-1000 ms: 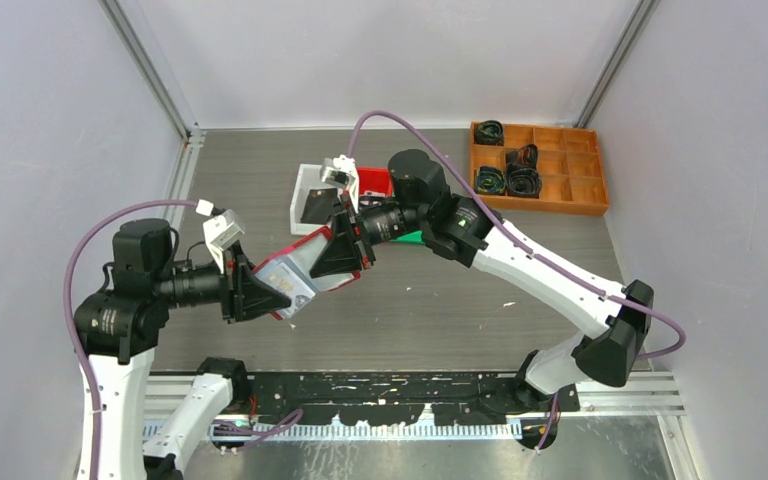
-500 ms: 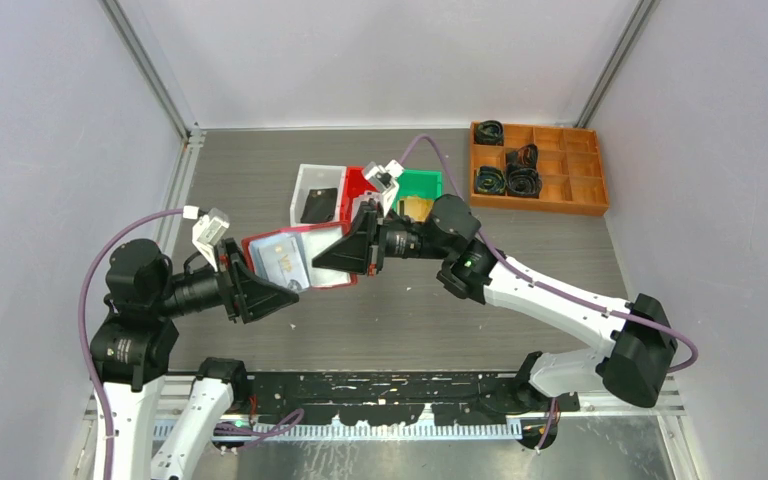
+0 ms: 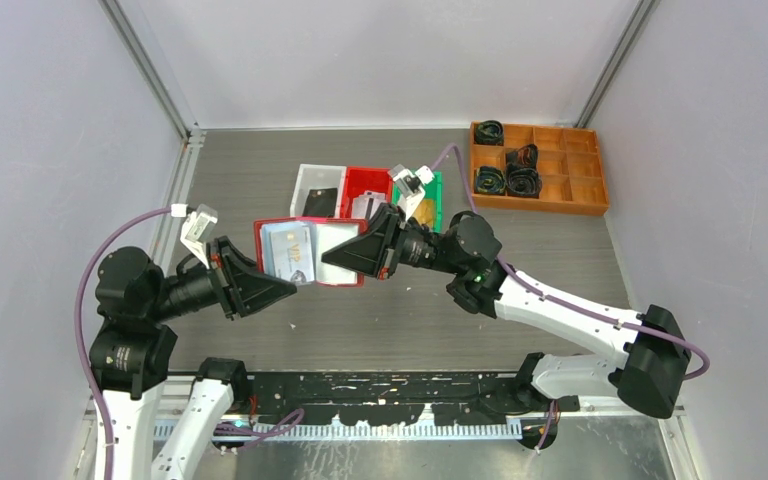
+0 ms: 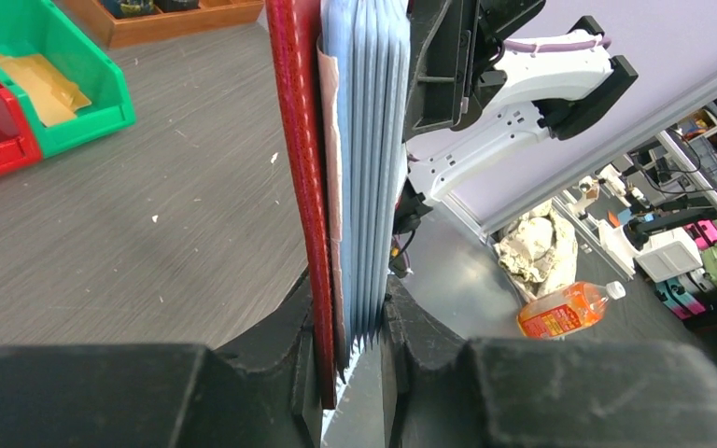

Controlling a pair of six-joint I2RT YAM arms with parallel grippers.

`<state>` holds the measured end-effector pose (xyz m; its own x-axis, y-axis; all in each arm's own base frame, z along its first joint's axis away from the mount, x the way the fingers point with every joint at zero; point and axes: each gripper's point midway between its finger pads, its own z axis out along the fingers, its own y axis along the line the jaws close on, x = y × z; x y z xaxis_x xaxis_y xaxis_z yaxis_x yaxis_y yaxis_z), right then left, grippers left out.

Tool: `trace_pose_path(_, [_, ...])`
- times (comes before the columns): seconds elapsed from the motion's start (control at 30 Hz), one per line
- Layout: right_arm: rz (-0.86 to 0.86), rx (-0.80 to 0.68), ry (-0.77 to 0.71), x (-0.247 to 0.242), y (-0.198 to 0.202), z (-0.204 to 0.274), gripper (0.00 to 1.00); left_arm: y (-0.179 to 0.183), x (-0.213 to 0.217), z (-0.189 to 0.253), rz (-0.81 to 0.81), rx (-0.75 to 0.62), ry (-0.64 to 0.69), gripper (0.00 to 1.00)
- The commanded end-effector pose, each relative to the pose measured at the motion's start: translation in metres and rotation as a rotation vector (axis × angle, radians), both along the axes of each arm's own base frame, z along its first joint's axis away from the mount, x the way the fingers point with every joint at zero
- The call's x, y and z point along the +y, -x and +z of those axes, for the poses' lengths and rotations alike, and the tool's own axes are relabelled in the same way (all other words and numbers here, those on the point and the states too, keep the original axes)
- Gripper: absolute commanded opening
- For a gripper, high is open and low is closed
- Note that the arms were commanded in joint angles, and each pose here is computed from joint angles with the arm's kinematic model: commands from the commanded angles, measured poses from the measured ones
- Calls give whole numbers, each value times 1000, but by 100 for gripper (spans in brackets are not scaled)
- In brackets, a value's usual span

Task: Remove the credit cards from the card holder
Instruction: Remove the credit card from the card holder.

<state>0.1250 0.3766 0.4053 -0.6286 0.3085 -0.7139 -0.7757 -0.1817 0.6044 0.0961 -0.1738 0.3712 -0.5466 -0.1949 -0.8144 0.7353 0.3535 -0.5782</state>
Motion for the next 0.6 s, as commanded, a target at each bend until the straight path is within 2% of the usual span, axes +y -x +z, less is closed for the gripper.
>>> trace_pose_path(0.0, [-13, -54, -120, -11, 8, 31, 1, -1, 0, 18, 12, -86, 25, 20])
trace_pose_path(0.1, [-20, -53, -122, -13, 8, 30, 1, -3, 0, 18, 20, -78, 27, 21])
trace_pose_path(0.23, [-19, -52, -125, -14, 10, 30, 1, -9, 2, 19, 53, -62, 36, 29])
trace_pose_path(0.47, [-23, -56, -133, -18, 14, 29, 1, -12, 1, 26, 67, -32, 64, 29])
trace_pose_path(0.57, [-17, -61, -135, -18, 17, 29, 1, -12, 1, 31, 65, -17, 80, 41])
